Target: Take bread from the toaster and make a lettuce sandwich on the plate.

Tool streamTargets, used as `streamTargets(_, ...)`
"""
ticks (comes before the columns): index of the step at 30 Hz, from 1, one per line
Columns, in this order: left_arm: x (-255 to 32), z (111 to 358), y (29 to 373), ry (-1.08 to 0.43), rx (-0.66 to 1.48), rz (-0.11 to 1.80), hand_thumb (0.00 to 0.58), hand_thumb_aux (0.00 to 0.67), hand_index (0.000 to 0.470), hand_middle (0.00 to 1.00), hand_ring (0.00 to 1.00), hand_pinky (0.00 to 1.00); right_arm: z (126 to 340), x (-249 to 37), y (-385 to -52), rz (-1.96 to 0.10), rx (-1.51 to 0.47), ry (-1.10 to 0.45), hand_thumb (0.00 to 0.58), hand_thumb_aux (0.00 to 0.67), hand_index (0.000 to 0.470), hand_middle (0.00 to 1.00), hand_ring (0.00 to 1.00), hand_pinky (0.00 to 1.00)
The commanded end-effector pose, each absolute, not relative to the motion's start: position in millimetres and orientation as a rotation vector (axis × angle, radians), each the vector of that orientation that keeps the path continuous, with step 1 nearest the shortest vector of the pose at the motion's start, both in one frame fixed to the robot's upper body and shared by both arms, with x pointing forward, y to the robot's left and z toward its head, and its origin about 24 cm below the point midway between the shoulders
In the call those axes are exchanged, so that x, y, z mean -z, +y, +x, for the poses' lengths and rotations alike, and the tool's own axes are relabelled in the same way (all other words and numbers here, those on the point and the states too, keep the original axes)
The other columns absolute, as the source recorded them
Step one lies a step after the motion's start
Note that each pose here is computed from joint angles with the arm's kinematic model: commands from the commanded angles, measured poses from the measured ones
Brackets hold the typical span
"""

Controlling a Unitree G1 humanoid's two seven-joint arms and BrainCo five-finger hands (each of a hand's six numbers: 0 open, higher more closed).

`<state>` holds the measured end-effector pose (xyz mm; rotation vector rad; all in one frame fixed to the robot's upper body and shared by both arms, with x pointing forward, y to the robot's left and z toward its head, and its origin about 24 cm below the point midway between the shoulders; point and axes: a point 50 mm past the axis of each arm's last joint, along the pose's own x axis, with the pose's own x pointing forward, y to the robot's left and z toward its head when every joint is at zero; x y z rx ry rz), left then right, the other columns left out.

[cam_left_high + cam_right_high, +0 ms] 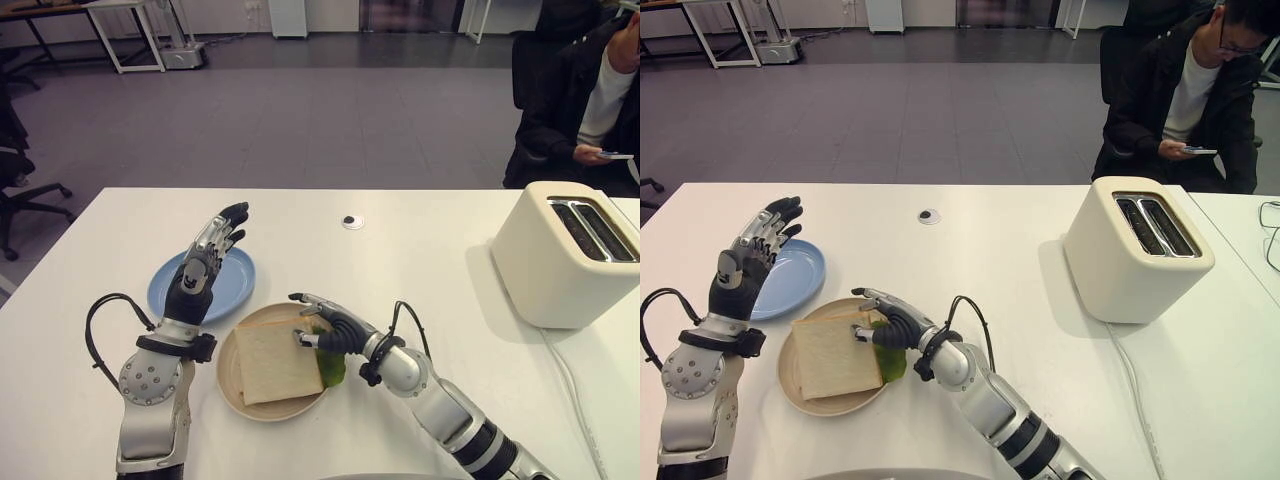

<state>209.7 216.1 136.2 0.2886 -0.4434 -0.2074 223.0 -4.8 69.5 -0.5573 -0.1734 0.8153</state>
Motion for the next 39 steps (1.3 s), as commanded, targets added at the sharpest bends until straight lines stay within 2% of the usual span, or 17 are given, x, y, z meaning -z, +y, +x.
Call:
streamTargets(1,-129,197,224,-0.487,0.265,0.667,0.0,0.0,0.0,0.0,0.0,0.0,233,-71,-12,-0.554,-0.744,-0.172,0.58,0.67,0.47,0.0,0.0,0.0)
streamTargets(4,-121,177,239,-0.637,0.341,1.164,0.0,0.0,0.0,0.0,0.0,0.0,243,-64,-17,-0.527,-0.698,-0.122,0.58,0.67,0.47,0.0,0.0,0.0)
streamTargets(7,-97,157,248,-0.658,0.473,1.345,0.0,0.0,0.0,0.0,0.0,0.0,249,-55,-19,-0.501,-0.681,-0.064,0.58,0.67,0.47,0.0,0.0,0.0)
streamTargets(11,-71,151,252,-0.644,0.566,1.39,0.0,0.0,0.0,0.0,0.0,0.0,251,-45,-17,-0.491,-0.682,-0.022,0.58,0.67,0.47,0.0,0.0,0.0)
streamTargets(18,-66,150,245,-0.716,0.656,1.412,0.0,0.0,0.0,0.0,0.0,0.0,259,-38,-20,-0.473,-0.624,0.006,0.58,0.67,0.47,0.0,0.0,0.0)
streamTargets(24,-48,155,250,-0.432,0.822,1.484,0.0,0.0,0.0,0.0,0.0,0.0,255,-41,-19,-0.47,-0.627,-0.008,0.58,0.67,0.47,0.0,0.0,0.0)
streamTargets(30,-58,169,226,-0.372,0.837,1.467,0.0,0.0,0.0,0.0,0.0,0.0,252,-43,-13,-0.467,-0.651,-0.016,0.58,0.67,0.47,0.0,0.0,0.0)
streamTargets(31,-57,168,225,-0.344,0.857,1.458,0.0,0.0,0.0,0.0,0.0,0.0,251,-43,-11,-0.466,-0.659,-0.017,0.571,0.589,0.413,0.0,0.0,0.0)
streamTargets(33,-53,163,223,-0.276,0.923,1.436,0.0,0.0,0.0,0.0,0.0,0.0,251,-43,-10,-0.466,-0.665,-0.012,0.496,0.415,0.291,0.0,0.0,0.0)
streamTargets(34,-53,161,223,-0.26,0.942,1.427,0.0,0.0,0.0,0.0,0.0,0.0,251,-43,-11,-0.467,-0.663,-0.009,0.452,0.355,0.249,0.0,0.0,0.0)
streamTargets(35,-53,160,222,-0.239,0.959,1.42,0.0,0.0,0.0,0.0,0.0,0.0,252,-42,-11,-0.467,-0.655,-0.005,0.0,0.0,0.0,0.0,0.0,0.0)
streamTargets(37,-52,160,224,-0.205,0.983,1.413,0.0,0.0,0.0,0.0,0.0,0.0,252,-45,-12,-0.455,-0.636,-0.017,0.0,0.0,0.0,0.0,0.0,0.0)
streamTargets(39,-52,159,225,-0.184,0.993,1.407,0.0,0.0,0.0,0.0,0.0,0.0,253,-58,-12,-0.424,-0.597,-0.099,0.0,0.0,0.0,0.0,0.0,0.0)
